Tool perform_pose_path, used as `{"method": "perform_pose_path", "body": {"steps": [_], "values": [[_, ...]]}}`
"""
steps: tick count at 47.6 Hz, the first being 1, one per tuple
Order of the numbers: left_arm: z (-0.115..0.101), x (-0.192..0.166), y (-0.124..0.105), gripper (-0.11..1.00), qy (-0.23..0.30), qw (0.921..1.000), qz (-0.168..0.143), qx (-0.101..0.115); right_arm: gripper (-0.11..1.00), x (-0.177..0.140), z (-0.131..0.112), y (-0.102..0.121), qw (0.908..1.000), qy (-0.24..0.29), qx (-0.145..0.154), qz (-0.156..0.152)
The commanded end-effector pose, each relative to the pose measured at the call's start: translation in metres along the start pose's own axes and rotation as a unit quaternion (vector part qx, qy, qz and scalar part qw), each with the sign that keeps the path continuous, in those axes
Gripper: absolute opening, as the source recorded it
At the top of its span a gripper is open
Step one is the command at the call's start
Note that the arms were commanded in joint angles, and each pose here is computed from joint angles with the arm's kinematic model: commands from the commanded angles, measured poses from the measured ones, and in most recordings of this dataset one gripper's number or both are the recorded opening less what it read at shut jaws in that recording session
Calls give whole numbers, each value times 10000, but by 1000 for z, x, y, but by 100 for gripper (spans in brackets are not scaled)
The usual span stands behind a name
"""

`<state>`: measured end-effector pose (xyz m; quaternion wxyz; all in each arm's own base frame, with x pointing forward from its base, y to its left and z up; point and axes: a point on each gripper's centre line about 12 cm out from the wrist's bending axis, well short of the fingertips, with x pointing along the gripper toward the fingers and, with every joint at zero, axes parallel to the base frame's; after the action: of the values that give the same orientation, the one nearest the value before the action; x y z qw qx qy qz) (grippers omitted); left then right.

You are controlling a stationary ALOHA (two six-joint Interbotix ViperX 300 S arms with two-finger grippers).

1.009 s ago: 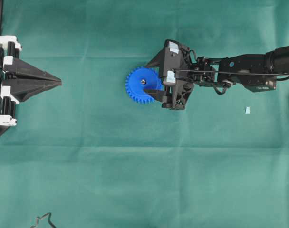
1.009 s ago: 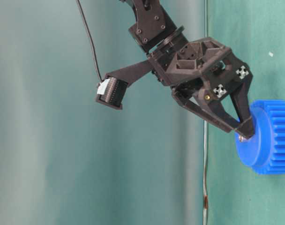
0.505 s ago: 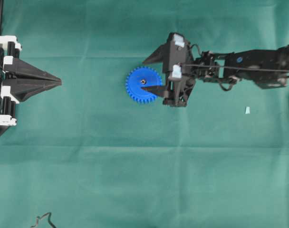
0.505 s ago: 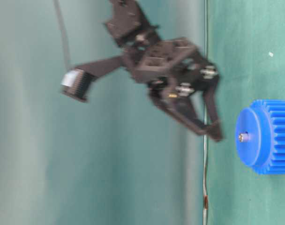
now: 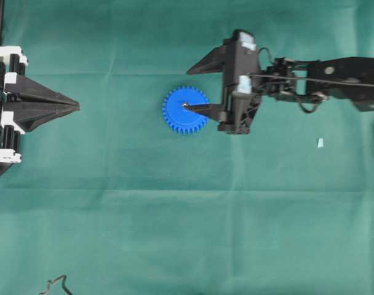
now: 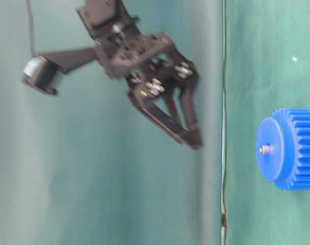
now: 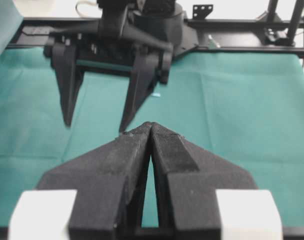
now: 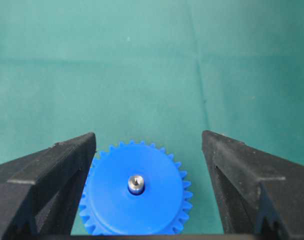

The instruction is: Insert the shaft into the center hole of the gear.

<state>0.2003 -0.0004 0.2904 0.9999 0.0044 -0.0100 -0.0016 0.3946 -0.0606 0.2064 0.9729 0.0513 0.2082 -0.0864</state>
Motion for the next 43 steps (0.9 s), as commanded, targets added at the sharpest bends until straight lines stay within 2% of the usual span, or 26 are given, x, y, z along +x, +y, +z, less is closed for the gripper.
{"method": "perform_pose_path", "body": {"steps": [1,10,27,34,43], "values": [[8,3,0,0,-100,9999,5,8,88,-22,22,3,9993,-366,6,42],[8,2,0,0,-107,9999,5,-8,88,-65,27,2,9977,-679,26,64],[8,2,0,0,-115,9999,5,-7,87,-143,13,1,9936,-1119,58,124],[8,2,0,0,-115,9999,5,-7,87,-164,8,0,9917,-1278,53,142],[8,2,0,0,-100,9999,5,-8,87,-173,0,0,9911,-1323,61,147]]}}
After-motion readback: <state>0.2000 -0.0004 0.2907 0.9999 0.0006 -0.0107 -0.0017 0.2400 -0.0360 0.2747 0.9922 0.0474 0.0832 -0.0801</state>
